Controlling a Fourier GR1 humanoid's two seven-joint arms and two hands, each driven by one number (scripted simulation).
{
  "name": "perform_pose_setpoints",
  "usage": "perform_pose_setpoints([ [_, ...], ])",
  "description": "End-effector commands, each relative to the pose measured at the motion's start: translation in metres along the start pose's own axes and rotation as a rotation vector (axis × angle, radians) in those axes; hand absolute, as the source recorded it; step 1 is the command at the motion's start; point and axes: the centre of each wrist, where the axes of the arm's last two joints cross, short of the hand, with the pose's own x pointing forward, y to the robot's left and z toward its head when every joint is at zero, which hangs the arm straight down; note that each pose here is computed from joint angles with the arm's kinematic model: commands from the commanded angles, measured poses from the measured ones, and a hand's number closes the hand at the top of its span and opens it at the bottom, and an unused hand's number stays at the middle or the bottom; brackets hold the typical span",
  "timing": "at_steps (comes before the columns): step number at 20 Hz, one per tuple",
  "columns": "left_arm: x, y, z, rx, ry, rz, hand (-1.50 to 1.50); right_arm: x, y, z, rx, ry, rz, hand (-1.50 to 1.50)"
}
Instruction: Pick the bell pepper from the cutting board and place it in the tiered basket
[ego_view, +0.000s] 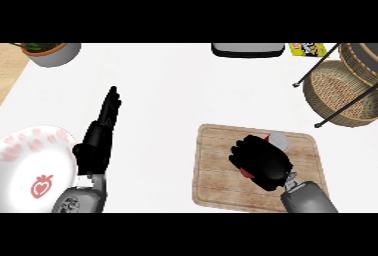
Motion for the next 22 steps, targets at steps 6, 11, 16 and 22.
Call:
perform_pose_setpoints([
  [6, -0.006, 0.016, 0.009, 0.029, 0.011, -0.004, 0.0, -0.065, 0.053, 0.098, 0.28, 0.736, -0.155, 1.5],
  [11, 0.003, 0.004, -0.011, 0.021, -0.002, -0.002, 0.0, -0.055, 0.012, 0.097, 0.157, 0.86, -0.162, 1.5],
  [16, 0.012, 0.013, -0.005, 0.016, 0.011, 0.022, 0.0, -0.062, -0.04, 0.14, 0.014, 0.962, -0.126, 1.5],
  [22, 0.0, 0.021, -0.005, 0.022, 0.009, -0.003, 0.0, -0.053, -0.125, 0.18, -0.187, 1.016, -0.115, 1.5],
])
